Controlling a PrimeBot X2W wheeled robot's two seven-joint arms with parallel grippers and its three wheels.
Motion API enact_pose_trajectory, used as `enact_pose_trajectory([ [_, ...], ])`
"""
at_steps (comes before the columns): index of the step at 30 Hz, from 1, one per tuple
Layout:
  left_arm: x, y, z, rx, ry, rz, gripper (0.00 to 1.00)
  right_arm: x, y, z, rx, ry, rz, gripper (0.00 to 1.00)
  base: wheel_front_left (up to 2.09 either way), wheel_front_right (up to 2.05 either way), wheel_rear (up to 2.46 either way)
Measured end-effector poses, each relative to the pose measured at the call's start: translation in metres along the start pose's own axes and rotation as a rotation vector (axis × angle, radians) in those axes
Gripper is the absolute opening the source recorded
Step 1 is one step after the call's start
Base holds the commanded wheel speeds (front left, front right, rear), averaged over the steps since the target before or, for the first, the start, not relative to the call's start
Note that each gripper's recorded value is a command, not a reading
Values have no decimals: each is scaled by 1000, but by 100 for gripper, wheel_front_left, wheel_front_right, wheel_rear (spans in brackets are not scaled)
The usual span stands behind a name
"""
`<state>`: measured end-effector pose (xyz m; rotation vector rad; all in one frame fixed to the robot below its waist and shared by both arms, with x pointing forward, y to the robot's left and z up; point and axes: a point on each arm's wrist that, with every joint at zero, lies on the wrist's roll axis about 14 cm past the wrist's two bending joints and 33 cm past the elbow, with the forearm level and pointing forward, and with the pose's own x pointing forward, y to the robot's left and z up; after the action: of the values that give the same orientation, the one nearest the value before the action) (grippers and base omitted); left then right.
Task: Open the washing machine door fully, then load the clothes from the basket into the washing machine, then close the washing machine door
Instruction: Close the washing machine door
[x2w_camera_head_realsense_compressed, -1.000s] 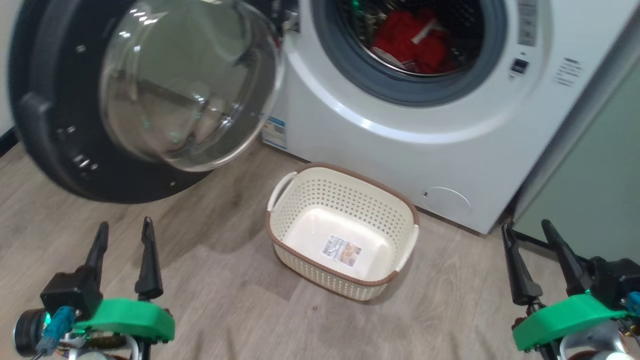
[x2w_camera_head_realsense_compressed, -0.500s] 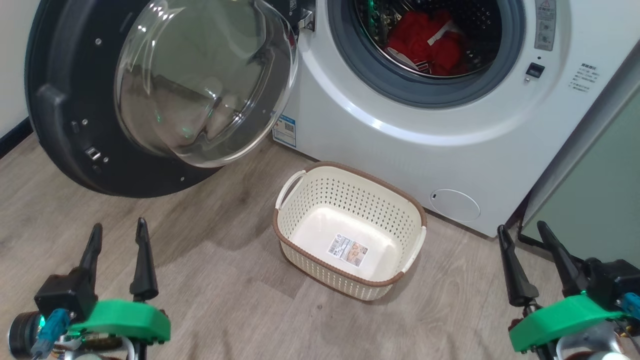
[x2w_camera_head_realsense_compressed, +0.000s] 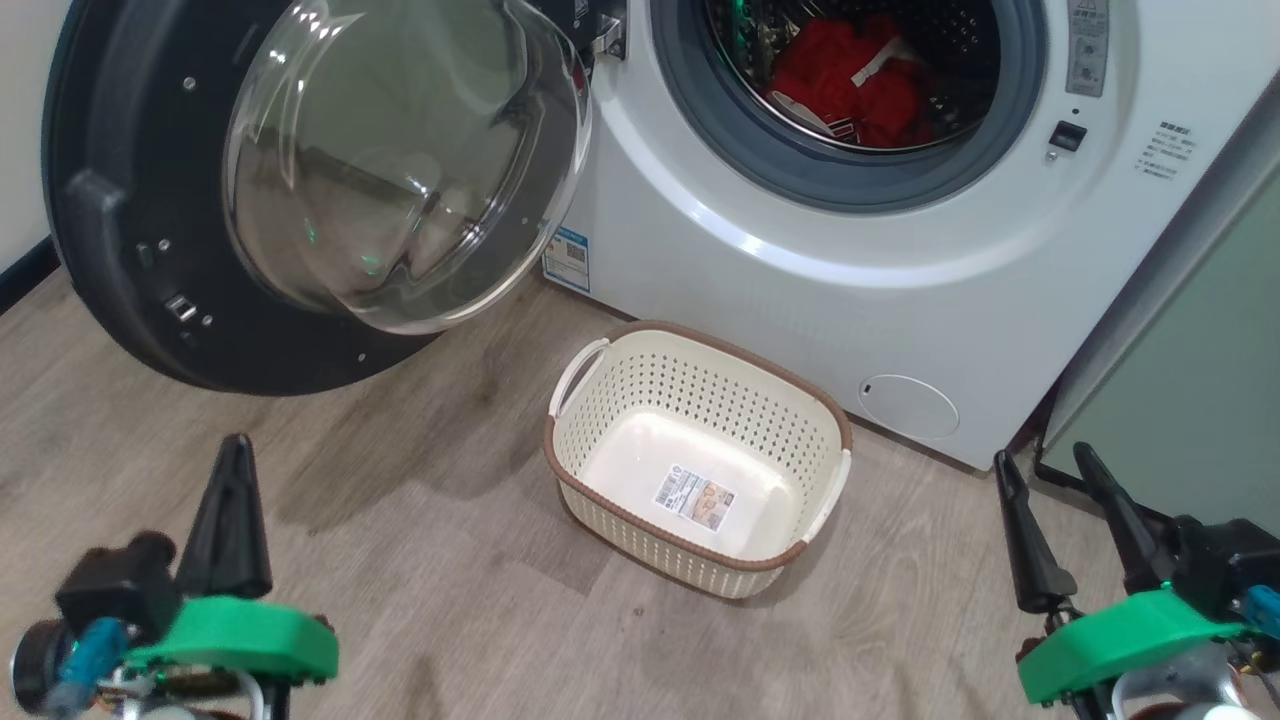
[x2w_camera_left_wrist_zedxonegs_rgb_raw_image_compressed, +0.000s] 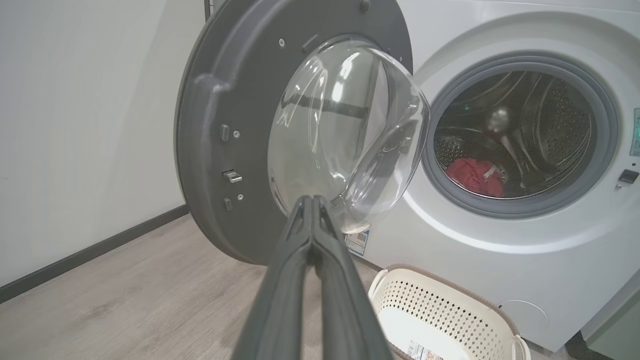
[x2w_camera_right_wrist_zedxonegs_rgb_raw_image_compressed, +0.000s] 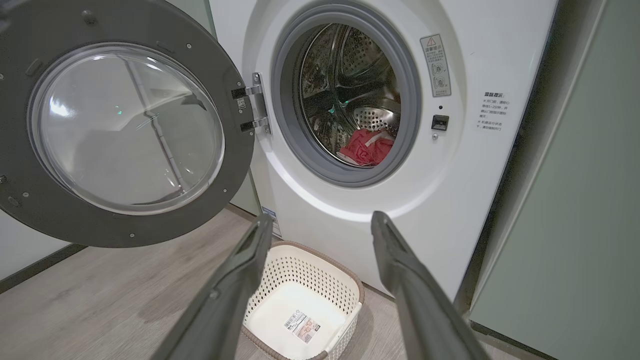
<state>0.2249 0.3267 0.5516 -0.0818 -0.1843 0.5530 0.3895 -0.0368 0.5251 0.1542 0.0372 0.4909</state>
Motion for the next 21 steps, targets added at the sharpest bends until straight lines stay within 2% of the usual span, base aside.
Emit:
enact_pose_trajectory([
  [4, 5, 0, 21, -129, -52, 2, 0, 1, 0, -1, 1, 2, 0, 100, 0, 0, 0],
  [7, 12, 6, 52, -296, -144, 3, 0, 2, -1, -1, 3, 2, -1, 100, 0, 0, 0],
  [12, 28, 28, 134, -536, -406, -57, 0, 5, -3, -4, 7, 12, -2, 100, 0, 0, 0],
  [15, 40, 47, 177, -622, -526, -95, 0, 8, -5, -5, 5, 16, -3, 100, 0, 0, 0],
  [18, 60, 67, 201, -720, -552, -115, 0, 10, -7, -8, 8, 22, -7, 100, 0, 0, 0],
  [19, 60, 67, 201, -720, -552, -115, 0, 10, -7, -8, 8, 22, -7, 100, 0, 0, 0],
  [21, 76, 84, 204, -788, -529, -98, 0, 13, -8, -6, 8, 19, -9, 100, 0, 0, 0],
])
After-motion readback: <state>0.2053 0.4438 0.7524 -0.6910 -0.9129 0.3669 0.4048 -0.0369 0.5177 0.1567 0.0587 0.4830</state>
